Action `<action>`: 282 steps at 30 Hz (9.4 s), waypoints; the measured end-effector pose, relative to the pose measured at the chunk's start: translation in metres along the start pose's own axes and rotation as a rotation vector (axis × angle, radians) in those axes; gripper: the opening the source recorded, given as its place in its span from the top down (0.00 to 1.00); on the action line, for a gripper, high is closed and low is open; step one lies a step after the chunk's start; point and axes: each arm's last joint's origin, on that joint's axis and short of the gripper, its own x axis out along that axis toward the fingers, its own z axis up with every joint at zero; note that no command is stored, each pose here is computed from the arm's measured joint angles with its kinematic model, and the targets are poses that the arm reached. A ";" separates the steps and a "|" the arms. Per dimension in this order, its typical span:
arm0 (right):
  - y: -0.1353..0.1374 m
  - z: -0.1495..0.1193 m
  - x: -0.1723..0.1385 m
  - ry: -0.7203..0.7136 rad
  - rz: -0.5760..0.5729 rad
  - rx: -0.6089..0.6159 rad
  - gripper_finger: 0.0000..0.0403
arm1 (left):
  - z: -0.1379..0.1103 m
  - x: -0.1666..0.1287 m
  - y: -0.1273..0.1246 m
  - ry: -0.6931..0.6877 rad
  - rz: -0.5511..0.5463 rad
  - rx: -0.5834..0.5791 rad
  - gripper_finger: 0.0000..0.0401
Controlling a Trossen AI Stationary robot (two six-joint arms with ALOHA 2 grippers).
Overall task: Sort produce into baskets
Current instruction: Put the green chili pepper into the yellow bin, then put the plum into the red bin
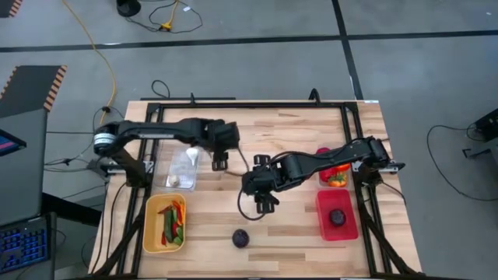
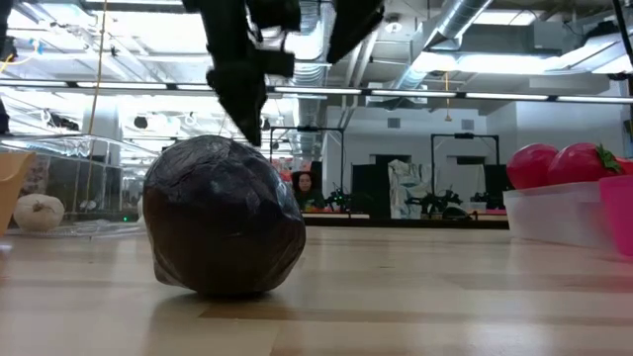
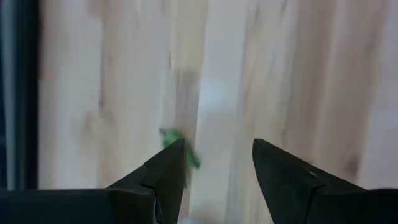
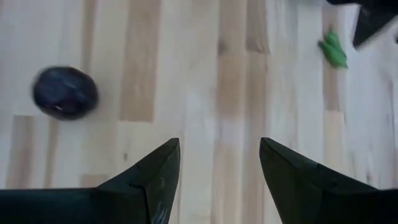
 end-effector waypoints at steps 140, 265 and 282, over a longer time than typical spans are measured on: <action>0.074 -0.031 -0.021 0.100 -0.024 -0.033 0.38 | -0.038 -0.023 -0.221 0.472 0.128 0.524 0.56; 0.080 -0.015 -0.020 -0.022 0.137 0.117 0.02 | -0.189 -0.078 -0.109 0.597 -0.481 -0.339 0.73; 0.081 -0.011 -0.020 -0.062 0.152 0.126 0.02 | -0.163 -0.068 -0.129 -0.114 -0.477 0.028 0.64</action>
